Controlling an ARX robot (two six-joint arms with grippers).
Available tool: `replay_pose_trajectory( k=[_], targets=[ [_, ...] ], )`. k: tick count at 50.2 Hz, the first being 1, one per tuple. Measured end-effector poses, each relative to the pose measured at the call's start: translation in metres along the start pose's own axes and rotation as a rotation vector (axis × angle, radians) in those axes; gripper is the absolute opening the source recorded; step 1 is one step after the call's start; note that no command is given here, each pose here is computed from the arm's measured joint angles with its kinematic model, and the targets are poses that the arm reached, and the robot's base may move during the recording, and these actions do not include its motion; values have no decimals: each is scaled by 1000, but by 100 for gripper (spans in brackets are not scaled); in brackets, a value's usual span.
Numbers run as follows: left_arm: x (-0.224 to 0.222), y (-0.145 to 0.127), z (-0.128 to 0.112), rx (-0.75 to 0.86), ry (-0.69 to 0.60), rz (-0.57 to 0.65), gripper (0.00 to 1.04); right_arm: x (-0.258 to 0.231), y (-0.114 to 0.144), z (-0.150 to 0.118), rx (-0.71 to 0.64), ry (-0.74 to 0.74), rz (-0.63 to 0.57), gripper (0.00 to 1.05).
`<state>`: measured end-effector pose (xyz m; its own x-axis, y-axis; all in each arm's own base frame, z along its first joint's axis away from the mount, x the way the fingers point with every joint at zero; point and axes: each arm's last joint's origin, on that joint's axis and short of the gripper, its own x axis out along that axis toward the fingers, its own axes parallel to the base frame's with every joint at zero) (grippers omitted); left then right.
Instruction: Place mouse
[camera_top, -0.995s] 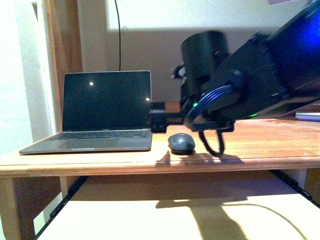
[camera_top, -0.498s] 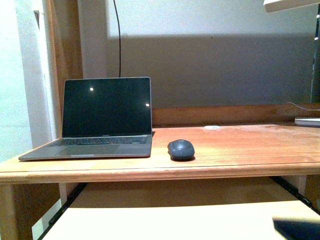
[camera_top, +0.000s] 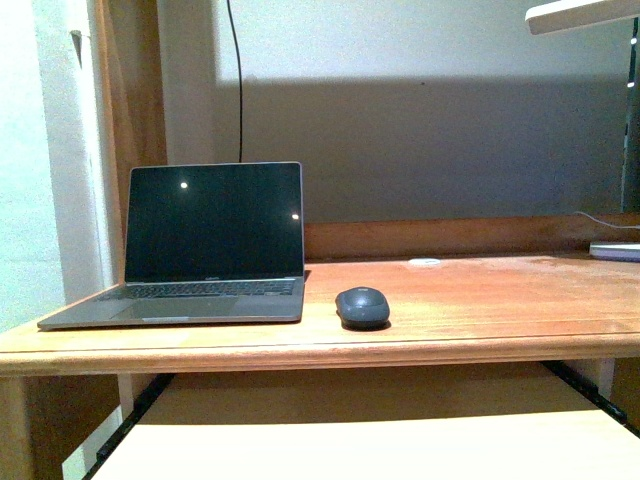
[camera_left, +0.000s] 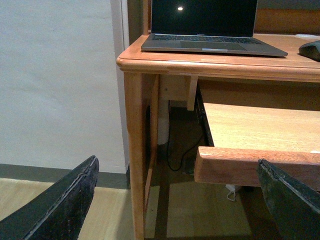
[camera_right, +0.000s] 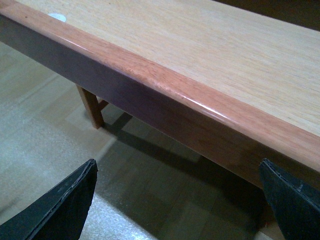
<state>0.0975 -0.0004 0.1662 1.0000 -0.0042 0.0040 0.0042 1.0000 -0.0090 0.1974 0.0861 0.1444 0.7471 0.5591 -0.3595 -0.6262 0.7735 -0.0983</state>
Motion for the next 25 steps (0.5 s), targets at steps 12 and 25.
replay_pose_trajectory(
  k=[12,25],
  targets=[
    [0,0,0,0,0,0,97,47,10,15,-2,-1,-63,97],
    [0,0,0,0,0,0,97,118,12,49,29,-22,-181,97]
  ],
)
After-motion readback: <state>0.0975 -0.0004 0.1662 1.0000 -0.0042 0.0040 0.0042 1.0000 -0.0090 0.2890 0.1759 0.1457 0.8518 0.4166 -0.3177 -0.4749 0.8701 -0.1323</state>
